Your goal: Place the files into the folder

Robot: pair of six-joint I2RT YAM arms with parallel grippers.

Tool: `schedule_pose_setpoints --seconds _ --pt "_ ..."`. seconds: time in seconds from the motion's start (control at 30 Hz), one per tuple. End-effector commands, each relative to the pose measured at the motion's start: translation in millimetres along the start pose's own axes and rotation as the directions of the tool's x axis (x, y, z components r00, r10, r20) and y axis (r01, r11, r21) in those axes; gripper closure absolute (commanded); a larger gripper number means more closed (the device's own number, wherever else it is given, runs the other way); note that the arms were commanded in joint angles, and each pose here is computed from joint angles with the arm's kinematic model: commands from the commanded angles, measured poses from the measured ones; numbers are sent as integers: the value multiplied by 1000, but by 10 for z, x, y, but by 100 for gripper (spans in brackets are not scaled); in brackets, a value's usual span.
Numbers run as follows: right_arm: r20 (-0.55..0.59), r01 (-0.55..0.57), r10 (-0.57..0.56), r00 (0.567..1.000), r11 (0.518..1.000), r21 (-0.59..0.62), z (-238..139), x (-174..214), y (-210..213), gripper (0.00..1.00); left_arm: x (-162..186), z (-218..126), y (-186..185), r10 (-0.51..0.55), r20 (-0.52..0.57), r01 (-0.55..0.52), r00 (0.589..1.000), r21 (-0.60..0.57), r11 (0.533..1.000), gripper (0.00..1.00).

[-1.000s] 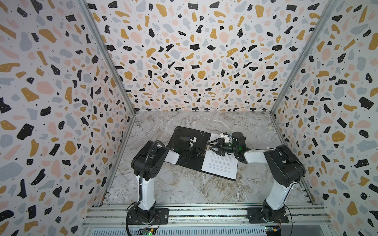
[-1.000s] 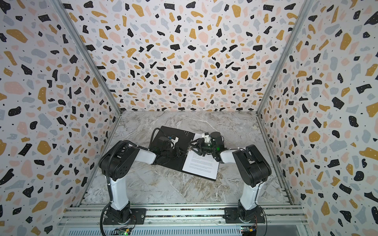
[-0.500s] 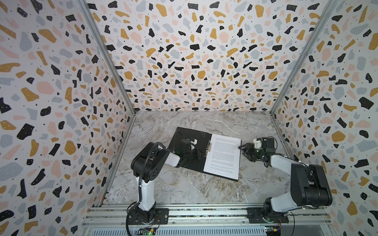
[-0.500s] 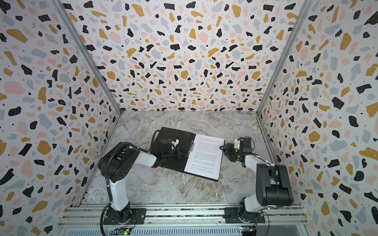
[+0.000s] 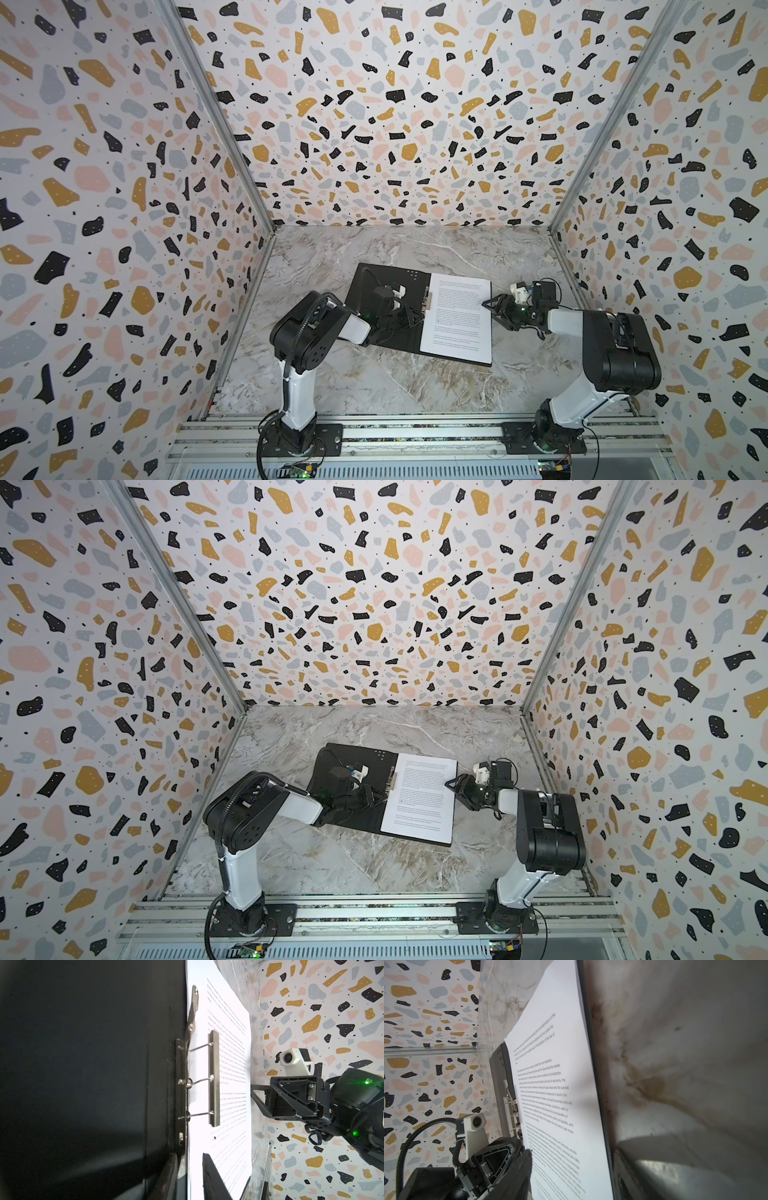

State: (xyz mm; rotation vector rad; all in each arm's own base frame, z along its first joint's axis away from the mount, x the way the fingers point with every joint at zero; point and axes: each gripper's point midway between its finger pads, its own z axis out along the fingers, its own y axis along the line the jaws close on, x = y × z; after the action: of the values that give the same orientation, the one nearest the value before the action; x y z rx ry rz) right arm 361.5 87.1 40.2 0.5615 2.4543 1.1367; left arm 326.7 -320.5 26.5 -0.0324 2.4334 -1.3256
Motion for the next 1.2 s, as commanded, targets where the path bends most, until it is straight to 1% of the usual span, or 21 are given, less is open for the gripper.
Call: schedule_pose_setpoints --seconds 0.0,0.33,0.43,0.53,0.63,0.7,0.77,0.87,0.93,1.0,1.07,1.17 --pt "-52 -29 32 998 998 58 111 87 -209 37 265 66 183 -49 -46 46 998 -57 997 75" --pt "-73 47 -45 996 999 28 299 -293 -101 38 439 211 -50 -54 -42 54 998 -20 998 75" --pt "-81 74 -72 994 997 24 339 -429 -58 38 480 224 -50 -73 -36 73 997 -17 997 75" --pt "-85 76 -72 994 996 48 324 -483 -61 38 464 172 21 -86 -28 85 996 -32 996 73" --pt "-63 69 -64 996 994 79 244 -479 -92 38 316 57 88 -108 5 108 994 -37 993 73" --pt "-51 65 -61 997 995 80 169 -458 -73 37 168 -47 95 -105 35 106 994 -46 993 71" --pt "-22 74 -72 997 993 94 80 -479 -43 36 19 -140 82 -75 56 79 996 -74 994 68" --pt "12 111 -113 994 989 96 -35 -512 57 35 -208 -213 8 -26 70 33 997 -97 995 59" --pt "22 122 -125 992 989 85 -84 -514 102 35 -330 -193 -14 -9 65 16 998 -99 995 55" --pt "24 132 -134 991 989 71 -121 -508 138 35 -433 -133 10 19 52 -14 998 -99 995 53" --pt "26 141 -143 989 988 64 -148 -502 146 35 -511 -67 -6 28 45 -25 999 -63 998 50" --pt "38 157 -159 987 986 51 -186 -492 136 35 -599 33 13 52 38 -50 998 -51 997 46"
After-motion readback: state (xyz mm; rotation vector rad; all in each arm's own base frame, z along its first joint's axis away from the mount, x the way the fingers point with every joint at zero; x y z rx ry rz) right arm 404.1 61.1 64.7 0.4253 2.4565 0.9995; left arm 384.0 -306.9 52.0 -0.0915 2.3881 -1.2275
